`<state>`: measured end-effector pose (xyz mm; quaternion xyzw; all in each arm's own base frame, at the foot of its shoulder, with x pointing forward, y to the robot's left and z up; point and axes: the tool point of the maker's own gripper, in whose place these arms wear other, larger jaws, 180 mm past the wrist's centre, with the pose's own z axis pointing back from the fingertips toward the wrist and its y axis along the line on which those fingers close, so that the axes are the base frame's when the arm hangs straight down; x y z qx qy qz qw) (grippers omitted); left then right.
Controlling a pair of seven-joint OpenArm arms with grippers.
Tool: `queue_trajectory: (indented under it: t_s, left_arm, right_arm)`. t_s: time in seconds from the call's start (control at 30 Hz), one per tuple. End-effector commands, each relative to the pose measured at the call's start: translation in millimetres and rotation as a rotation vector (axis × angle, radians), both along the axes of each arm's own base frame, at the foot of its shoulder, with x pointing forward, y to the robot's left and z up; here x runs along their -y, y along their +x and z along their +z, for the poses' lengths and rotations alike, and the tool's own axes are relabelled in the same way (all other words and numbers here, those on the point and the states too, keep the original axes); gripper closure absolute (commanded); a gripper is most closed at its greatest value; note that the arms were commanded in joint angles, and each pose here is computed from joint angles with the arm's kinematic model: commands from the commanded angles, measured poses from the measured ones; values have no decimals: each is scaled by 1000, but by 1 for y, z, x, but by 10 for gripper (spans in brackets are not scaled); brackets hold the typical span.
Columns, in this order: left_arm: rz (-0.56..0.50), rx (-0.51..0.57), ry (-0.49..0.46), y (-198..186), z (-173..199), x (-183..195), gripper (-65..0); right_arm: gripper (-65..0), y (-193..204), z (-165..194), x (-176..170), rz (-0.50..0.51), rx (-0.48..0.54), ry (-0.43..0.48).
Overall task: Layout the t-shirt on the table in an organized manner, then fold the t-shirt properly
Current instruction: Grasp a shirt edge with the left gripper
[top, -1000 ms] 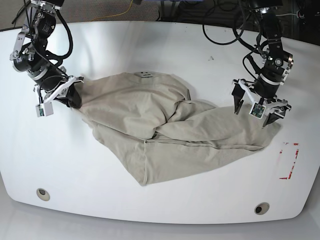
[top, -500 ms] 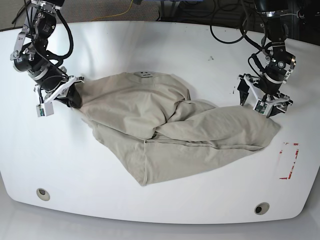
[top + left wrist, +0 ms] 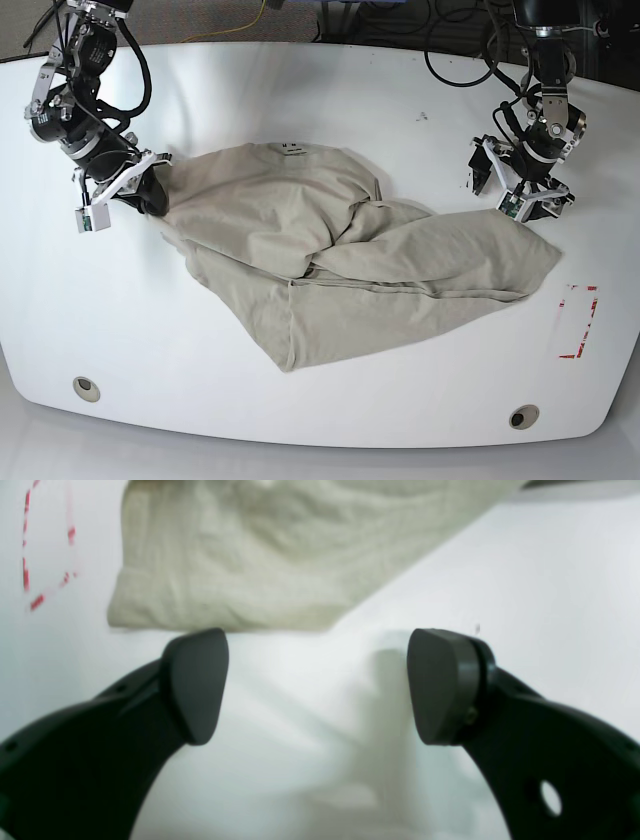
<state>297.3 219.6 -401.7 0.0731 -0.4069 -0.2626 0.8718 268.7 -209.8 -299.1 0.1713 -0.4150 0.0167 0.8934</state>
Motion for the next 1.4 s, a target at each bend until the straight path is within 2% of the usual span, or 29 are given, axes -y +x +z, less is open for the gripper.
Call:
queue_trajectory:
  t_s: [0.0,0.33,0.6,0.97,1.03,1.13,1.17,1.3,1.37]
  left_arm:
    - [4,37,-7,10,8,-3,-531]
    - [29,9,-4,30,-5,-13,-531]
    - [-69,-44,56,46,-23,11,-531]
    - [-134,-18,112,63,-23,22,-525]
    - [-137,-16,119,64,-22,22,-492]
    - [-139,-15,115,64,-23,26,-363]
    - [-140,-16,121,64,-23,26,-291]
    - [-139,-18,128,64,-23,24,-71]
    - [-141,-22,143,64,-24,22,0]
  right_arm:
    - [0,6,12,2,6,48,-11]
    - [0,6,12,2,6,48,-11]
    - [0,6,12,2,6,48,-11]
    - [0,6,13,2,4,49,-10]
    - [0,6,13,2,4,49,-10]
    - [0,6,13,3,3,49,-11]
    - [0,6,13,3,2,50,-11]
    - [0,7,14,3,2,53,-11]
    - [0,8,14,4,0,55,-11]
